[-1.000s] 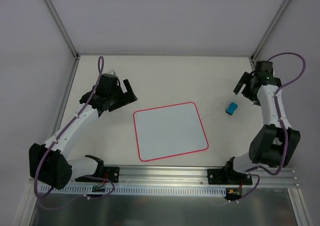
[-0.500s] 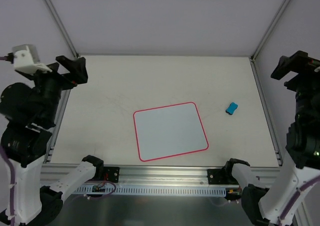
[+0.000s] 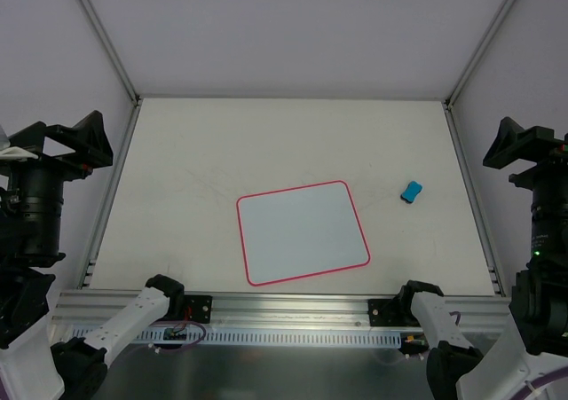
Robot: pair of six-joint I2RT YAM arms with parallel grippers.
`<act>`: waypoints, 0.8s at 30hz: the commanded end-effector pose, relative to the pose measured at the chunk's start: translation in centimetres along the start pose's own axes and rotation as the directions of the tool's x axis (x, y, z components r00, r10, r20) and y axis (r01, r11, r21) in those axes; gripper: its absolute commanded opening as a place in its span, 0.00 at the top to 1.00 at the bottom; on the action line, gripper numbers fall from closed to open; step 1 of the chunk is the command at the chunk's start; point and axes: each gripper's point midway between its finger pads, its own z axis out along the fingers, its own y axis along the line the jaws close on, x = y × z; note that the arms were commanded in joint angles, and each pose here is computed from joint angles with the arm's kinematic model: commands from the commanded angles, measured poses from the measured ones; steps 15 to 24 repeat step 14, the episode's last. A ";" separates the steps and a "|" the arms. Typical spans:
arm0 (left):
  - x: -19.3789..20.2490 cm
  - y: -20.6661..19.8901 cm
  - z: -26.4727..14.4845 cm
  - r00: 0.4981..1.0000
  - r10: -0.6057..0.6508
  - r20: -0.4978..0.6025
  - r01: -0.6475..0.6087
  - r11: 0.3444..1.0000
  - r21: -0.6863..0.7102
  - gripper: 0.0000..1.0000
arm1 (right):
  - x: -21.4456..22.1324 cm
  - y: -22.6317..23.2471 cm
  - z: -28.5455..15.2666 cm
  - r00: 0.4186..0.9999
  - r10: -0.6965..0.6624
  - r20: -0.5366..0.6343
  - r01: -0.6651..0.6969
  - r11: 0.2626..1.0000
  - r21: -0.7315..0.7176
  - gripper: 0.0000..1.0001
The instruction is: Erase the whiteboard
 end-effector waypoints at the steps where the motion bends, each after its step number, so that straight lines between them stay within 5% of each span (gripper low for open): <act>1: -1.1 0.7 -0.7 0.999 0.024 0.028 -0.024 1.000 -0.008 0.01 | -0.8 0.1 -0.7 0.999 -0.031 0.039 0.032 0.999 -0.019 0.01; 24: -0.6 0.4 -0.8 1.000 0.008 0.019 -0.009 1.000 0.012 0.01 | 0.0 0.3 -0.4 0.999 -0.028 0.026 0.029 0.999 -0.029 0.01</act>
